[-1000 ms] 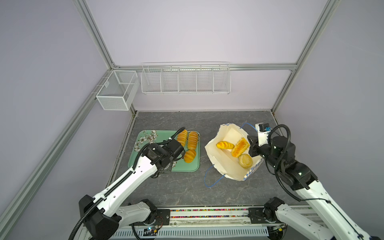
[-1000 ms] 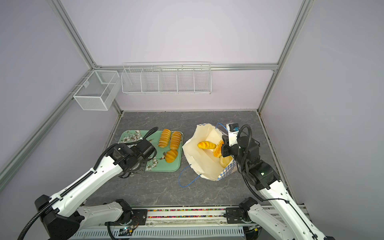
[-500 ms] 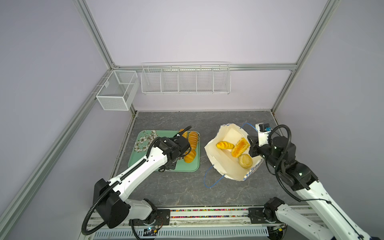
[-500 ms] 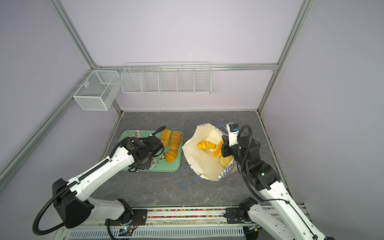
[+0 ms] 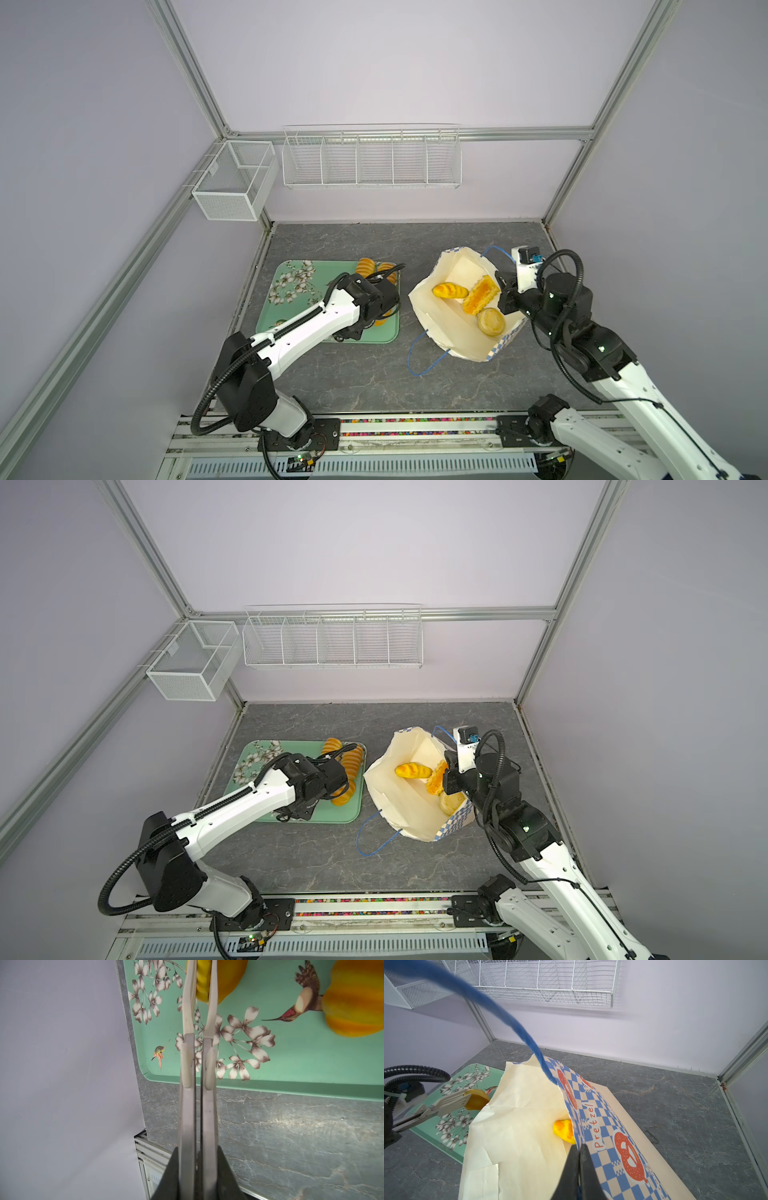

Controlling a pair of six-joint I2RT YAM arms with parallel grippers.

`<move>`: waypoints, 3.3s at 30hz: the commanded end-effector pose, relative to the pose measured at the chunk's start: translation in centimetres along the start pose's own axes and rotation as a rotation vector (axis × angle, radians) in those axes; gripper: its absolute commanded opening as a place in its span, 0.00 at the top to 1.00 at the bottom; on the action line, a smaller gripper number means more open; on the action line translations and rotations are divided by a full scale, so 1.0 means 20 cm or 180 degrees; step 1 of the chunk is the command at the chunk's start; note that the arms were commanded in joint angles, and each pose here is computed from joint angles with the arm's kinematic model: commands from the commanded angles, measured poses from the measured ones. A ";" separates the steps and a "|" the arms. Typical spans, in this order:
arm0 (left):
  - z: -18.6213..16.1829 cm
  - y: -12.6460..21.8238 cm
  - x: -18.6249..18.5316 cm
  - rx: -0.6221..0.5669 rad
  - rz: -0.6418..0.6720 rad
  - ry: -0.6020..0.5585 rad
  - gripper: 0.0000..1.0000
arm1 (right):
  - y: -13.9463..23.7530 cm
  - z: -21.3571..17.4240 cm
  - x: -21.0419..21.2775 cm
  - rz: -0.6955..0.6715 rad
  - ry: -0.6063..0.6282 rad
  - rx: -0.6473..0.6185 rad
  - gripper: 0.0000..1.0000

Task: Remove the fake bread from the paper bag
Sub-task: 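Swing the tongs with the left gripper back over the open bag, then insert the tongs into the bag and clamp a small yellow bread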

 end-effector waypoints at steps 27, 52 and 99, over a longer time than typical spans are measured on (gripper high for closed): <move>-0.18 0.16 -0.15 0.0200 -0.0816 -0.0295 0.74 | 0.06 0.00 -0.02 -0.0049 0.0014 -0.0076 0.93; 0.03 0.81 0.18 -0.1733 -0.2158 -0.0415 0.84 | 0.03 0.03 0.06 0.0368 0.0184 -0.0071 0.93; 0.30 0.62 -0.80 -0.1965 -0.0272 -0.2778 0.64 | 0.05 -0.02 0.19 0.1035 0.0248 0.0000 0.93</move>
Point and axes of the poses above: each gripper's point midway between its finger pads, its own y axis back along the fingers, its own x axis along the line the jaws close on, z = x × y, the point moved 5 cm from there along y, back along the fingers, and after that the axes turned 2 degrees about y, right-handed, at the moved point
